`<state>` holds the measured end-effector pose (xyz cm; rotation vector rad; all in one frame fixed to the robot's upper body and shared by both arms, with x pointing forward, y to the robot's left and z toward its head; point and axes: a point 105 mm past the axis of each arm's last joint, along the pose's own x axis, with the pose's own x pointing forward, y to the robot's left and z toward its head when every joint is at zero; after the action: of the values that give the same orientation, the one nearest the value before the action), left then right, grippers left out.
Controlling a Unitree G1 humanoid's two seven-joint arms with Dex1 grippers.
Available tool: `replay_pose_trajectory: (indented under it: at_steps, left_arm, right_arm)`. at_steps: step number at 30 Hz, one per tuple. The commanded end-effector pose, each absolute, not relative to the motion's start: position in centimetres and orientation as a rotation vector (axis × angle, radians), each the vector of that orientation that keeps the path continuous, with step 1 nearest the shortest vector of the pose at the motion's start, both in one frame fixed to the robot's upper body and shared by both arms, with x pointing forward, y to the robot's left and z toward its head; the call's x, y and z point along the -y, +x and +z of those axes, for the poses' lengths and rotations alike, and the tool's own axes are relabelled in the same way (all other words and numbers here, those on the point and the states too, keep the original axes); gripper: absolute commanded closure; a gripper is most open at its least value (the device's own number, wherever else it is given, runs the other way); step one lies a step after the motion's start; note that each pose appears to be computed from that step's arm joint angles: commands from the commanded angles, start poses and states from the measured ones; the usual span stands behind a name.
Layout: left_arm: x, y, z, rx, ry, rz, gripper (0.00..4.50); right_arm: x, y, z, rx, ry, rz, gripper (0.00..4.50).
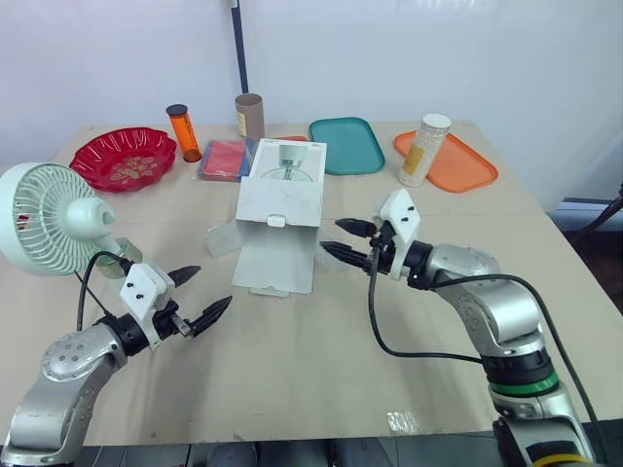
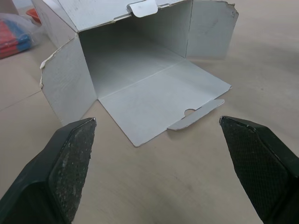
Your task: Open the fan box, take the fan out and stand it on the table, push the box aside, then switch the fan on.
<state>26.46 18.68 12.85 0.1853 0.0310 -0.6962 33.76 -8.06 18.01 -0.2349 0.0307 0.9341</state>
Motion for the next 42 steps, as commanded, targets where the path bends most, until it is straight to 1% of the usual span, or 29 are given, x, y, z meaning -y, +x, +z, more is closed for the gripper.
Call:
replay_pose_trajectory:
  at_steps: [1,4,7,11,15,17,22,23,24,25,26,27,28,30,31,32,33,42]
  left_arm:
    - [-18.6,26.0,14.3,0.027,0.219,-0.7,0.0]
    - [-18.6,25.8,14.3,0.023,0.228,-0.7,0.0]
    - [-18.6,25.7,14.1,0.02,0.234,-0.689,0.0]
    - [-18.6,25.7,14.2,0.022,0.231,-0.679,0.0]
    - [-18.8,25.7,14.2,0.022,0.235,-0.667,0.0]
    - [-18.7,25.6,14.3,0.024,0.236,-0.662,0.0]
    - [-18.6,25.7,14.3,0.029,0.237,-0.649,0.0]
    - [-18.7,25.7,14.2,0.028,0.239,-0.645,0.0]
    - [-18.7,25.7,14.1,0.028,0.24,-0.642,0.0]
    - [-18.7,25.7,14.1,0.027,0.241,-0.641,0.0]
    - [-18.6,25.7,14.0,0.026,0.243,-0.641,0.0]
    - [-18.6,25.6,14.0,0.025,0.244,-0.641,0.0]
    - [-18.5,25.6,14.0,0.024,0.244,-0.642,0.0]
    - [-18.5,25.6,13.9,0.022,0.245,-0.641,0.0]
    - [-18.5,25.6,13.9,0.021,0.245,-0.64,0.0]
    - [-18.5,25.6,13.8,0.02,0.246,-0.639,0.0]
    - [-18.5,25.6,13.8,0.02,0.246,-0.638,0.0]
    - [-18.4,25.5,13.5,0.01,0.253,-0.632,0.0]
  right_arm:
    - [7.9,35.1,17.9,-0.059,-0.251,0.867,0.11]
    - [7.1,35.4,17.4,-0.091,-0.229,0.876,0.11]
    - [6.5,36.1,16.8,-0.12,-0.234,0.848,0.11]
    - [6.3,37.7,16.7,-0.186,-0.207,0.751,0.11]
    - [5.3,38.5,16.9,-0.221,-0.164,0.707,0.11]
    - [5.0,39.0,16.3,-0.251,-0.164,0.674,0.11]
    - [6.2,40.6,15.4,-0.314,-0.133,0.546,0.11]
    - [6.5,40.8,15.5,-0.317,-0.129,0.526,0.63]
    - [6.7,41.0,15.5,-0.317,-0.129,0.514,0.83]
    - [6.9,41.1,15.5,-0.319,-0.129,0.508,1.39]
    - [7.0,41.1,15.5,-0.321,-0.131,0.501,1.74]
    - [7.1,41.2,15.4,-0.325,-0.134,0.497,2.22]
    - [7.2,41.2,15.3,-0.328,-0.137,0.492,2.55]
    - [7.3,41.1,15.1,-0.334,-0.14,0.49,3.4]
    - [7.4,41.1,15.0,-0.335,-0.143,0.49,3.72]
    - [7.4,41.0,14.9,-0.337,-0.15,0.489,3.91]
    - [7.5,41.0,14.9,-0.338,-0.155,0.487,4.47]
    - [9.0,40.7,14.4,-0.358,-0.173,0.459,4.47]
